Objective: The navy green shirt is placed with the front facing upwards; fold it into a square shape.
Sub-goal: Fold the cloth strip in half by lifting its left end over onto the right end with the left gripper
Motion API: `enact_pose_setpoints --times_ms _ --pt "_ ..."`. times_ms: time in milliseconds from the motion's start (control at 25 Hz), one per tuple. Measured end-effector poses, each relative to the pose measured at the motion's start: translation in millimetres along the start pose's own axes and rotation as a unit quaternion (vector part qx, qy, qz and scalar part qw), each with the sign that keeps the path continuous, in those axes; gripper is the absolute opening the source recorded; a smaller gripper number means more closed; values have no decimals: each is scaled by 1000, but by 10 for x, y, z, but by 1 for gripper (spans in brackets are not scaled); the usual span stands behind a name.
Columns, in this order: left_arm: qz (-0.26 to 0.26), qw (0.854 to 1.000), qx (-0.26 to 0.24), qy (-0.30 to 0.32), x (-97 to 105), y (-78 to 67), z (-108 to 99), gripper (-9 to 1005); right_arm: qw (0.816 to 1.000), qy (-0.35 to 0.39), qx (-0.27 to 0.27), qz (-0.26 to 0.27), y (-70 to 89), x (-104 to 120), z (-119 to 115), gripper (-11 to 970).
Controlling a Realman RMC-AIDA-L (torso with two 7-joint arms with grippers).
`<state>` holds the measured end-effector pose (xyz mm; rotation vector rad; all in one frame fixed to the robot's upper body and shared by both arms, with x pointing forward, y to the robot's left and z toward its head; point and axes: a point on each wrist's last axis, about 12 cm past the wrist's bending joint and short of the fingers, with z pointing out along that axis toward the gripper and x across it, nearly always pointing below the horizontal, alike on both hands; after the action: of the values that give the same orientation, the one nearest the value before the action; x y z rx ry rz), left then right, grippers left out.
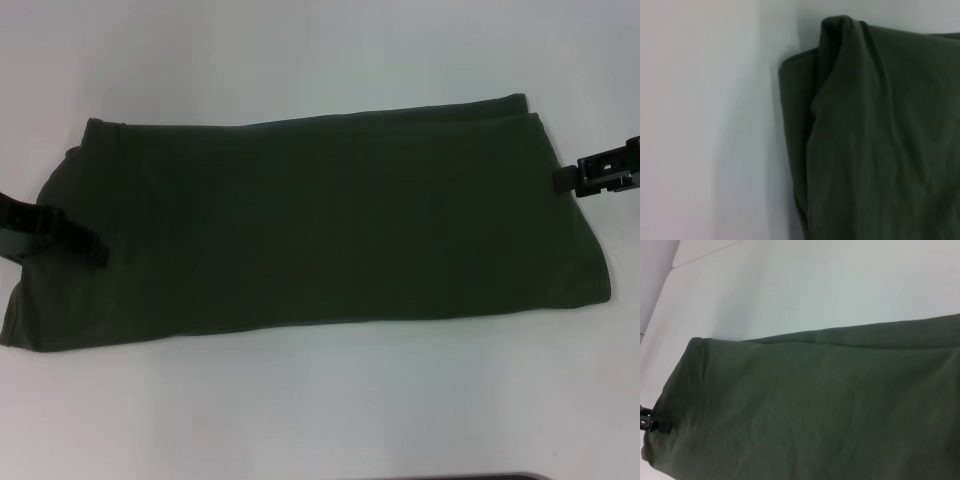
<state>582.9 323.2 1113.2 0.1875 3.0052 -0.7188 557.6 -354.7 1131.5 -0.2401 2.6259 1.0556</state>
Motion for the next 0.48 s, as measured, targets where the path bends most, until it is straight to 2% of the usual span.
enact_pose_setpoints --times_ms 400,480 --pt "17 1000 1 5 -7 -24 -28 509 1000 -1 -1 2 -4 9 1 569" --pt "17 1000 0 4 -9 -21 -32 424 1000 -1 -1 2 -3 9 2 569"
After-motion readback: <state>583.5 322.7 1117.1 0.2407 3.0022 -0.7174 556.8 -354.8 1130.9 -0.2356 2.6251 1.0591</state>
